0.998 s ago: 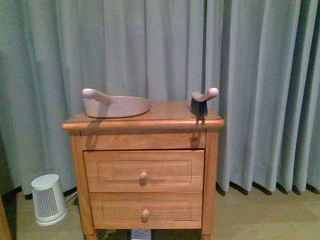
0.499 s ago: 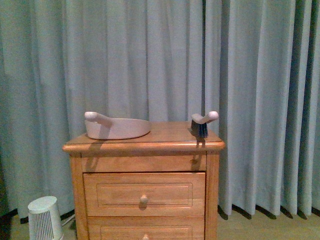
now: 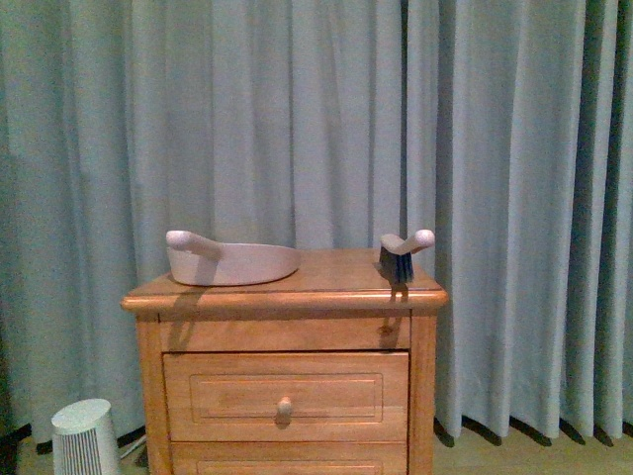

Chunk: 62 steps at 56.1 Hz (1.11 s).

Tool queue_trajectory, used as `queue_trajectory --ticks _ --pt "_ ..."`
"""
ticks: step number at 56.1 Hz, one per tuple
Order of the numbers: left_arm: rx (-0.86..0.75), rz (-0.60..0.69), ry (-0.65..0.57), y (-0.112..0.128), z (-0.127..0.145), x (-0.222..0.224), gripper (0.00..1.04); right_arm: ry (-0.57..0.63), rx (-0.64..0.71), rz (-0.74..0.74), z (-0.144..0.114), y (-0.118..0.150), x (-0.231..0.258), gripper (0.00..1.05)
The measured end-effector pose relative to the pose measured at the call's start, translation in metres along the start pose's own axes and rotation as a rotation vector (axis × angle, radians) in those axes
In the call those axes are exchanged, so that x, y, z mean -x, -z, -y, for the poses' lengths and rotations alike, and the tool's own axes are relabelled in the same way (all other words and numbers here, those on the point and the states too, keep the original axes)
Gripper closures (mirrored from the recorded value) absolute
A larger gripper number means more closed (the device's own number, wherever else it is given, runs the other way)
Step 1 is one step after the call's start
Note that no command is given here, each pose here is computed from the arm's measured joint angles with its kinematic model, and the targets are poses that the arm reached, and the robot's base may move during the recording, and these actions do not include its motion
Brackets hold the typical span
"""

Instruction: Clean up trash

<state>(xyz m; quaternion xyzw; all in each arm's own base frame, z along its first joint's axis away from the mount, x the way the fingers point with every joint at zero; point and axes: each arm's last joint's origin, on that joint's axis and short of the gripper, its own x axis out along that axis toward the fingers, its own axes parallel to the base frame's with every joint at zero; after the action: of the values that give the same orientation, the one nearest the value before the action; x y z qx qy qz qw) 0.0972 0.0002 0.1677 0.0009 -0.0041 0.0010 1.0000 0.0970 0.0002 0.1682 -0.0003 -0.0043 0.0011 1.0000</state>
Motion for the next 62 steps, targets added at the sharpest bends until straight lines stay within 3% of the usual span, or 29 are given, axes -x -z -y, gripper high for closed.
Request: queue_trajectory --ticks 62 --pt "0.0 0.0 0.0 0.0 0.0 0.0 0.08 0.0 0.0 0.0 0.0 0.0 0.0 0.07"
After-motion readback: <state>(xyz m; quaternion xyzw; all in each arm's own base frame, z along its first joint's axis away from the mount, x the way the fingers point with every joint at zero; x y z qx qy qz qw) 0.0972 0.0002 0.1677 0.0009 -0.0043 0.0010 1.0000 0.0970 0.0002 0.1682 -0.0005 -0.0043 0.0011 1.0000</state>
